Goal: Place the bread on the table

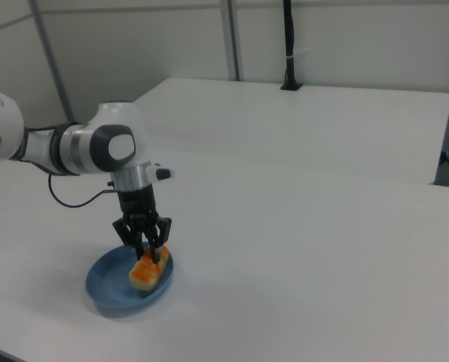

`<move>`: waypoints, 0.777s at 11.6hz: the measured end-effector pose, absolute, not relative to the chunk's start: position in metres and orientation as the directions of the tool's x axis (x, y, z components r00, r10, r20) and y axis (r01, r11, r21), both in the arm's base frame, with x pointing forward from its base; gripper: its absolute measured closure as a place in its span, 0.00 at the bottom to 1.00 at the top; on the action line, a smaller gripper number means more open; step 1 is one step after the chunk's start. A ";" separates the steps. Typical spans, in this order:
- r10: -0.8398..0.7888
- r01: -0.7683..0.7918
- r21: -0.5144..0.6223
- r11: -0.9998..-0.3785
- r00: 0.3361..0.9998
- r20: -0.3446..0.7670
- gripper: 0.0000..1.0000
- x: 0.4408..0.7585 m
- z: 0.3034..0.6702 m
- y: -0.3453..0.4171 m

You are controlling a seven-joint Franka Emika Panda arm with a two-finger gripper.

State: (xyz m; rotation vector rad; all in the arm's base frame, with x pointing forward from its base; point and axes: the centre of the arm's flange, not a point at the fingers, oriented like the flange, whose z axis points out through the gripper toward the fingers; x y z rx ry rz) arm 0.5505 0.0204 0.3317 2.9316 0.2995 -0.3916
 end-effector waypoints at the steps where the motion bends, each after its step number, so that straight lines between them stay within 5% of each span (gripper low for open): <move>1: 0.195 0.238 0.133 -0.962 0.941 -0.277 0.63 0.553 0.348 0.012; 5: 0.100 0.109 0.091 -0.990 0.991 -0.094 0.61 0.590 0.468 -0.078; 7: 0.050 0.056 0.113 -0.992 0.997 -0.054 0.60 0.610 0.465 -0.113; 9: 0.033 0.039 0.140 -0.989 0.998 -0.045 0.60 0.639 0.422 -0.132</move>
